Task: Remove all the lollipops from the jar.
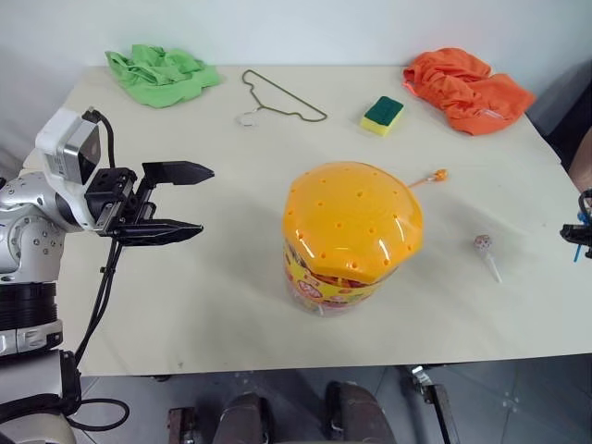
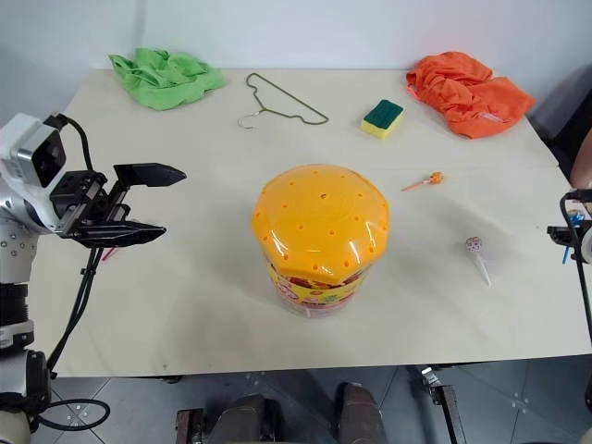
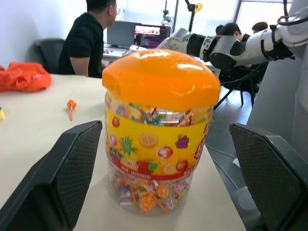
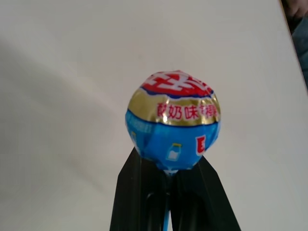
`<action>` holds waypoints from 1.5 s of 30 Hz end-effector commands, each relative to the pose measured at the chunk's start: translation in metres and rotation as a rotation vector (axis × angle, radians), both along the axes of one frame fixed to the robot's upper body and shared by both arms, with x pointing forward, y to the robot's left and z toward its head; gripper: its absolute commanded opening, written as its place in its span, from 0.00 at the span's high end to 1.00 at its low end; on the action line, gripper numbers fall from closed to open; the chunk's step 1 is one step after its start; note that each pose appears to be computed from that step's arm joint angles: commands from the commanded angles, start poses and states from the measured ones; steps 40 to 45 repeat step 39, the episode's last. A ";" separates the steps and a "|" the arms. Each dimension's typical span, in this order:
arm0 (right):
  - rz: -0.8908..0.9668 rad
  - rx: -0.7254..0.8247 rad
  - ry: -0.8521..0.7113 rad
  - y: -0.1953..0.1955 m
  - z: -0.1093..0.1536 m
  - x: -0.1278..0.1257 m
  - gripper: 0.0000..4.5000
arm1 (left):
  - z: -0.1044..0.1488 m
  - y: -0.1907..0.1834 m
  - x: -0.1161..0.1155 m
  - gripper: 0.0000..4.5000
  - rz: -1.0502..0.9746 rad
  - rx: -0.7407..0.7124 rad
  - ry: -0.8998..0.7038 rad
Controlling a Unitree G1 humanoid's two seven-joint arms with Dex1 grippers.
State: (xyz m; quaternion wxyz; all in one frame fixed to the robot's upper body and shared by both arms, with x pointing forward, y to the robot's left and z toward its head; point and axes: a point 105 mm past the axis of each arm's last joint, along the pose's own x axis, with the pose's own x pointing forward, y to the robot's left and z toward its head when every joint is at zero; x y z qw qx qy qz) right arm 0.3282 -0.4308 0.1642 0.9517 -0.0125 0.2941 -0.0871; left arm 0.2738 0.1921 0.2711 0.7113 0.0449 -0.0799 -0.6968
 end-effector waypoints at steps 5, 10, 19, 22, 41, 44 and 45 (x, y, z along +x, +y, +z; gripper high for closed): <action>0.005 0.028 -0.034 -0.003 -0.003 -0.005 0.44 | 0.004 0.005 -0.011 0.00 0.029 0.022 -0.024; 0.066 0.033 -0.128 0.003 0.024 -0.013 0.17 | 0.000 0.007 -0.006 0.00 0.081 -0.006 -0.018; 0.489 0.011 -0.381 0.089 0.073 -0.042 0.01 | -0.026 0.020 0.032 0.00 0.355 -0.034 0.124; 0.664 0.029 -0.419 0.126 0.070 -0.053 0.01 | -0.041 0.021 0.040 0.00 0.426 -0.015 0.156; 1.081 0.018 -0.360 0.194 -0.012 -0.089 0.01 | -0.082 0.017 0.022 0.00 0.459 -0.030 0.216; 1.081 0.018 -0.360 0.194 -0.012 -0.089 0.01 | -0.082 0.017 0.022 0.00 0.459 -0.030 0.216; 1.081 0.018 -0.360 0.194 -0.012 -0.089 0.01 | -0.082 0.017 0.022 0.00 0.459 -0.030 0.216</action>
